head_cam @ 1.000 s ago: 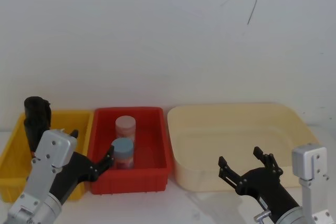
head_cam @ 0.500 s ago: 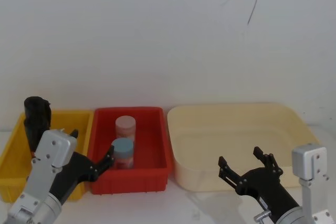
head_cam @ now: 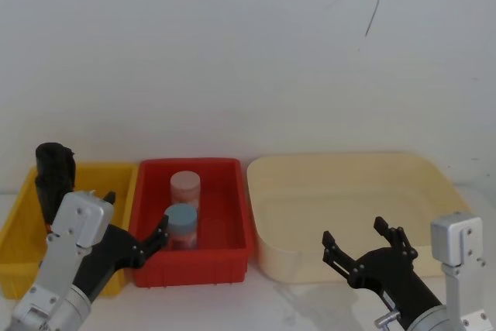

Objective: Pick up the garbage bag with the one hand and transfer it to the other hand.

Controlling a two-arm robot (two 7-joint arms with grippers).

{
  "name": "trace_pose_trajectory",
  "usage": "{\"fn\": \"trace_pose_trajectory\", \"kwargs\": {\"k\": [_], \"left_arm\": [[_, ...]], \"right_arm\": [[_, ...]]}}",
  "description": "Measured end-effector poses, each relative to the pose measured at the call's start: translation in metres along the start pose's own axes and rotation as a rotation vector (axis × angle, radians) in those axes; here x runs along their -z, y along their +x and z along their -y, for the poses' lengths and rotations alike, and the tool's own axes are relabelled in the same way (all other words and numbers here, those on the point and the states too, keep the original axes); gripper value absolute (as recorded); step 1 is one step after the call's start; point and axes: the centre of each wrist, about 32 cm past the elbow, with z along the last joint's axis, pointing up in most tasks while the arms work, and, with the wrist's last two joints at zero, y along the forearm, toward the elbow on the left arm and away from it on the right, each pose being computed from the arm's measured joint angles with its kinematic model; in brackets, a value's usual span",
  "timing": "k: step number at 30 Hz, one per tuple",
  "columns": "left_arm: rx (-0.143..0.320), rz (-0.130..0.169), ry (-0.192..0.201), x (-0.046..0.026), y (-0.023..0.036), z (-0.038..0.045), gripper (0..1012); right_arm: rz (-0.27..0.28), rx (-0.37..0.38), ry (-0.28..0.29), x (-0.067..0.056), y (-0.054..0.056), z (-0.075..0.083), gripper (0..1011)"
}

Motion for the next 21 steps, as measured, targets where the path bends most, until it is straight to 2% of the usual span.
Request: {"fn": "trace_pose_trajectory", "kwargs": {"k": [21], "left_arm": [[0.0, 0.0, 0.0, 0.0, 0.0, 0.0, 1001]], "right_arm": [[0.0, 0.0, 0.0, 0.0, 0.0, 0.0, 1000]]}}
